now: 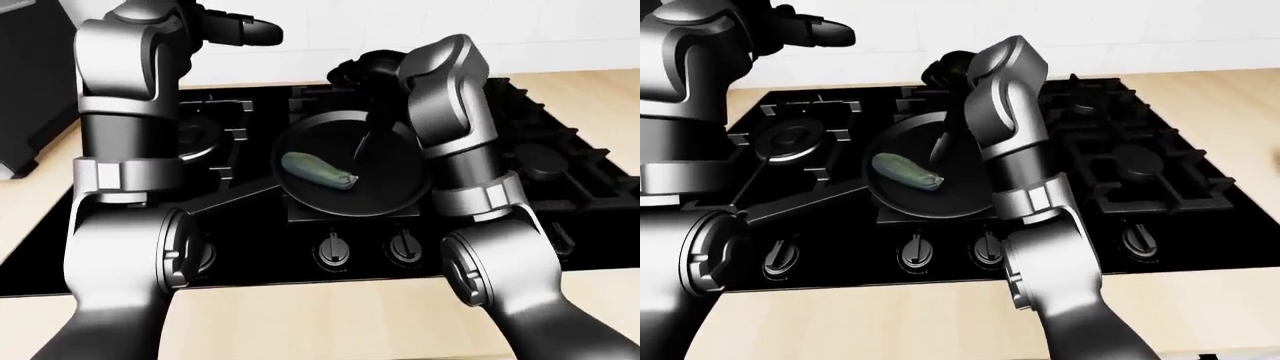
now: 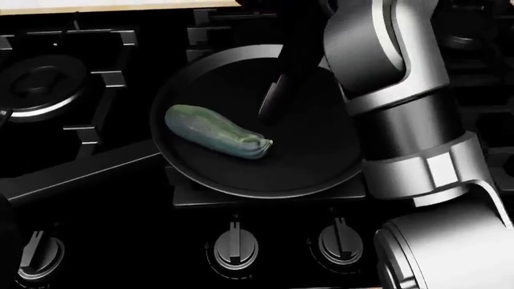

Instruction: Pick the zucchini from the pan and place it on the plate.

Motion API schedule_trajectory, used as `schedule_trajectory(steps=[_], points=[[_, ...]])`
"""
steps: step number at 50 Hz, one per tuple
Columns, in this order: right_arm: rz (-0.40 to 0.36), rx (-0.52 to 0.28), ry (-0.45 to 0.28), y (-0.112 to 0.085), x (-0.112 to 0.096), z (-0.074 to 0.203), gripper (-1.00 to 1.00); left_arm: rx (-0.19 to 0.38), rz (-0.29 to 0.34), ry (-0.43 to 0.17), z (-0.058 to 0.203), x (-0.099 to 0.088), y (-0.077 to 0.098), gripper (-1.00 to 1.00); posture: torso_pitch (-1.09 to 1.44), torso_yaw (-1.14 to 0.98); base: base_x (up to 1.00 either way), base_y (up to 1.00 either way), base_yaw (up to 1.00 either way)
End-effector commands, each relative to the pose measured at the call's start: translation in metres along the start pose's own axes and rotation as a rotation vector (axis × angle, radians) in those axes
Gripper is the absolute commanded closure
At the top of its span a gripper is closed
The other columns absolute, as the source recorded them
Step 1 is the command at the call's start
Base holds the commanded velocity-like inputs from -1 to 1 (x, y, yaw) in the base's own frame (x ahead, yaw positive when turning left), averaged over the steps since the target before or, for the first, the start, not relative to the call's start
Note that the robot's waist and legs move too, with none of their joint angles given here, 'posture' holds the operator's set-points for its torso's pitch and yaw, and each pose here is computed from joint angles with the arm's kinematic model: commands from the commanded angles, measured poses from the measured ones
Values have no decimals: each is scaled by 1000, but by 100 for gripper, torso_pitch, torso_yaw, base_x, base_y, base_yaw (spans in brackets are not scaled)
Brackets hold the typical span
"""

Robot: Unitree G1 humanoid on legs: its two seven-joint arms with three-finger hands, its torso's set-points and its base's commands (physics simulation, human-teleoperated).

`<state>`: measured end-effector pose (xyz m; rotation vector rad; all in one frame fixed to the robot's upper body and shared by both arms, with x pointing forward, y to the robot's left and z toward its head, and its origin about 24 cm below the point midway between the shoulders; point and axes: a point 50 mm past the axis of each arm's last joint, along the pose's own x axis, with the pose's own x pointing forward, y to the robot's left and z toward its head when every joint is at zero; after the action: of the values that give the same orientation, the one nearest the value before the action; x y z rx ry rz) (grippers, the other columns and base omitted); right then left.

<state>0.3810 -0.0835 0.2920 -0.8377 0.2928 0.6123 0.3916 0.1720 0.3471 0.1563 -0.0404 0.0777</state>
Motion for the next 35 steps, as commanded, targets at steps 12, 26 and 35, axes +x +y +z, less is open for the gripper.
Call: schedule_trajectory(steps=[12, 26, 35], points=[[-49, -10, -37, 1, -6, 14, -100, 1, 10, -111, 29, -9, 3, -100, 0, 0, 0, 0, 0], [-42, -7, -24, 15, -1, 14, -100, 0, 9, -110, 29, -10, 3, -100, 0, 0, 0, 0, 0], [-45, -11, -32, 21, 4, 17, -100, 0, 5, -110, 28, -10, 1, -100, 0, 0, 0, 0, 0]])
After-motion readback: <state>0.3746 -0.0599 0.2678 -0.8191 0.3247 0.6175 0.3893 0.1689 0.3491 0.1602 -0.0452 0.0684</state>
